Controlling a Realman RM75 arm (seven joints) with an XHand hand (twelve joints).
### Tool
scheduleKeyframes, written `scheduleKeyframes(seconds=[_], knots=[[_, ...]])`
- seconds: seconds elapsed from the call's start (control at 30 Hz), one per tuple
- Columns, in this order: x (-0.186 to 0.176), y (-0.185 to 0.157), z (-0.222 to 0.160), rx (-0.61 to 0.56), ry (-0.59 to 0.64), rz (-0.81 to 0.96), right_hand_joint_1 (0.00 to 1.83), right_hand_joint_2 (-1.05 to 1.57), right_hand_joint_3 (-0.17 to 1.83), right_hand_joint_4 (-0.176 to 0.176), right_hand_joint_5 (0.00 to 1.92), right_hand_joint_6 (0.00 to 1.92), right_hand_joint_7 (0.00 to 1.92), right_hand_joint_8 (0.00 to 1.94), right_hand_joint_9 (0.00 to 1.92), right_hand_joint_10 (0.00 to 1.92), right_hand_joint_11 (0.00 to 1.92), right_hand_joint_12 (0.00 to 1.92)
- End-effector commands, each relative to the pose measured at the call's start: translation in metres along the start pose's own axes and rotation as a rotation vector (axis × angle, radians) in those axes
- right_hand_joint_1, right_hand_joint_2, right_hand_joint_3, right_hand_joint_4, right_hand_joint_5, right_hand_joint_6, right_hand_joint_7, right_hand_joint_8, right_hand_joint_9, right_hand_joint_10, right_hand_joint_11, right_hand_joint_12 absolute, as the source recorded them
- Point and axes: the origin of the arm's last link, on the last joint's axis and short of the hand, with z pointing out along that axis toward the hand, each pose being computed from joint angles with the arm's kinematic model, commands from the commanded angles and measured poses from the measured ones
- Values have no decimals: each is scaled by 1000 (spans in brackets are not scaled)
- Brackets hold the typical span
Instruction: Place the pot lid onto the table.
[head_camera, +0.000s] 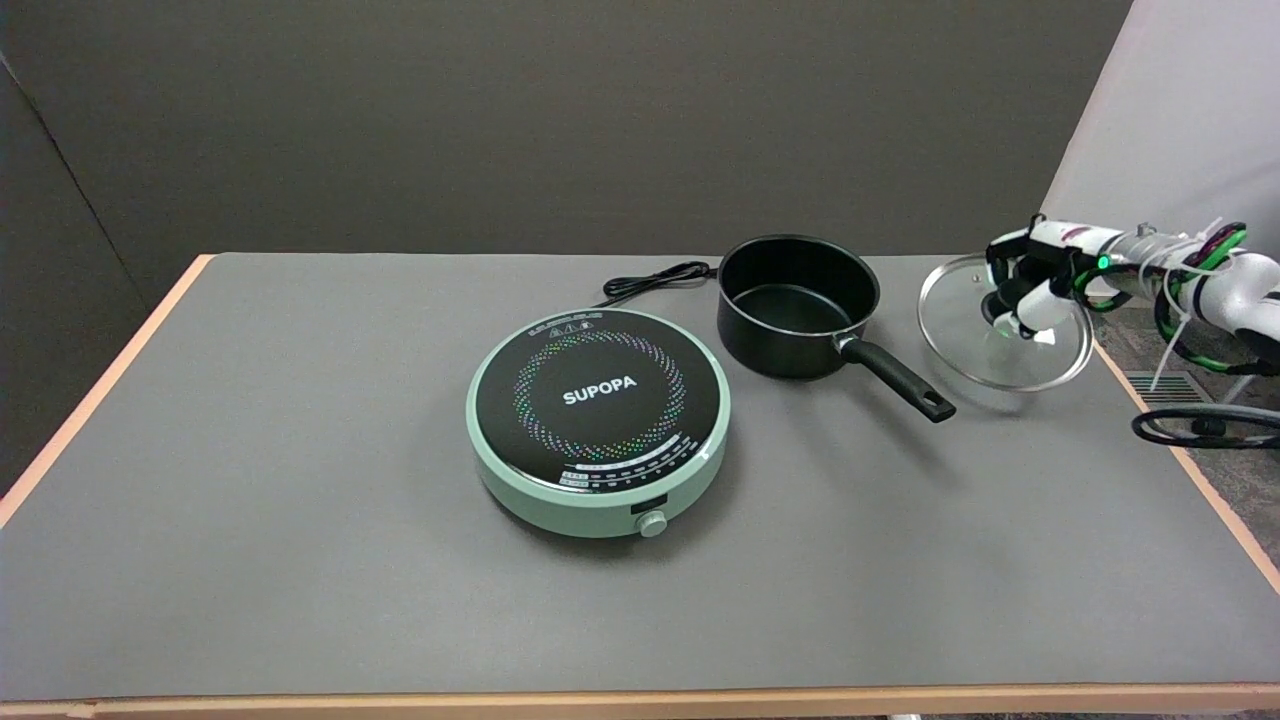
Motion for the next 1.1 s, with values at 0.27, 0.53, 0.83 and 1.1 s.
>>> scheduleKeyframes(seconds=[0.27,0.53,0.83,1.1], knots=[[-62,20,-30,-128,-275,108,1353,750,1018,176,464,1867,818,1664,813,1921,568,1921],[-64,17,-32,-122,-288,110,1353,750,1018,176,465,1866,818,1665,813,1921,563,1921],[-60,14,-30,-112,-275,106,1354,749,1018,176,466,1863,819,1663,812,1921,563,1921],[-55,13,-30,-107,-263,95,1354,747,1022,176,471,1863,820,1664,813,1921,564,1921]])
